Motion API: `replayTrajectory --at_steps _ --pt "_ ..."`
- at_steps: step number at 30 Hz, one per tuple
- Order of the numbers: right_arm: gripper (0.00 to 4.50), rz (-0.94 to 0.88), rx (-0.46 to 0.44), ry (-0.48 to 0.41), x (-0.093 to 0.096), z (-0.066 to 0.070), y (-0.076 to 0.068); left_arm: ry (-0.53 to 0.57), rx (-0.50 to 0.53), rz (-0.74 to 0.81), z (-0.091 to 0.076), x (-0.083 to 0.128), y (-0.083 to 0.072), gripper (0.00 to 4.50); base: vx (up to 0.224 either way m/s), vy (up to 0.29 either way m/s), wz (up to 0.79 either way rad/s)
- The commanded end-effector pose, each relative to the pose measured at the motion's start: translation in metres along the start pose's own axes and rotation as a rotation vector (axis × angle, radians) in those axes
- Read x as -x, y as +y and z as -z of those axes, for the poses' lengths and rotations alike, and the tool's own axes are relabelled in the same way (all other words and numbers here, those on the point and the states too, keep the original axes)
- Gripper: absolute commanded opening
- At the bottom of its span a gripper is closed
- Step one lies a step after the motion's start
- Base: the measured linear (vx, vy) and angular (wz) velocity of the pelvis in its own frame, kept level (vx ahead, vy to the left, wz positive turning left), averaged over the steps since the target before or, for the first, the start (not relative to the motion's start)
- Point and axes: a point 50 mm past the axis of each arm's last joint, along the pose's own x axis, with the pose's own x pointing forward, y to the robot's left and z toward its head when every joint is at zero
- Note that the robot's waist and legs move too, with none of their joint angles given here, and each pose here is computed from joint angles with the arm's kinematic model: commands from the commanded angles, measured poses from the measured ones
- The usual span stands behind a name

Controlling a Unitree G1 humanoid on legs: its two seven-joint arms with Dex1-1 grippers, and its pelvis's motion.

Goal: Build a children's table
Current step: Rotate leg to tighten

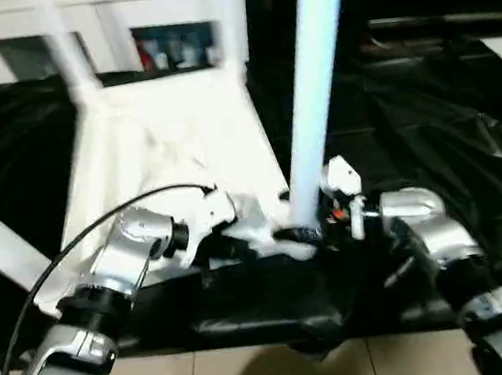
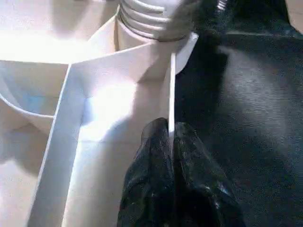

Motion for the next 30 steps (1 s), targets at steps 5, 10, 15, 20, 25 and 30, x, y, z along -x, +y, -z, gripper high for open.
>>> replayTrajectory --at_steps 5,10,15,20,25,30 --pt "3.37 -0.048 0.016 0.056 0.002 0.002 0.003 -0.041 -0.019 0.042 -0.007 -0.003 -0.005 0.0 0.0 0.0 0.0" --pt "3.02 -0.031 0.015 0.061 0.006 0.001 0.0 -0.042 -0.019 0.034 -0.006 -0.003 -0.004 0.0 0.0 0.0 0.0" --pt "2.67 -0.031 0.011 0.08 0.009 0.002 -0.001 -0.039 -0.015 0.032 -0.005 -0.002 -0.004 0.0 0.0 0.0 0.0" --pt "2.64 -0.034 0.006 0.095 0.009 0.006 0.001 -0.033 -0.011 0.028 -0.004 -0.001 -0.003 0.0 0.0 0.0 0.0" --pt "2.63 0.05 -0.006 0.098 0.004 0.014 -0.001 -0.031 0.015 -0.01 -0.002 -0.003 0.0 0.0 0.0 0.0 0.0" --pt "2.63 0.561 -0.171 0.028 -0.01 0.026 -0.025 -0.027 0.135 -0.287 -0.005 -0.02 0.021 0.0 0.0 0.0 0.0"
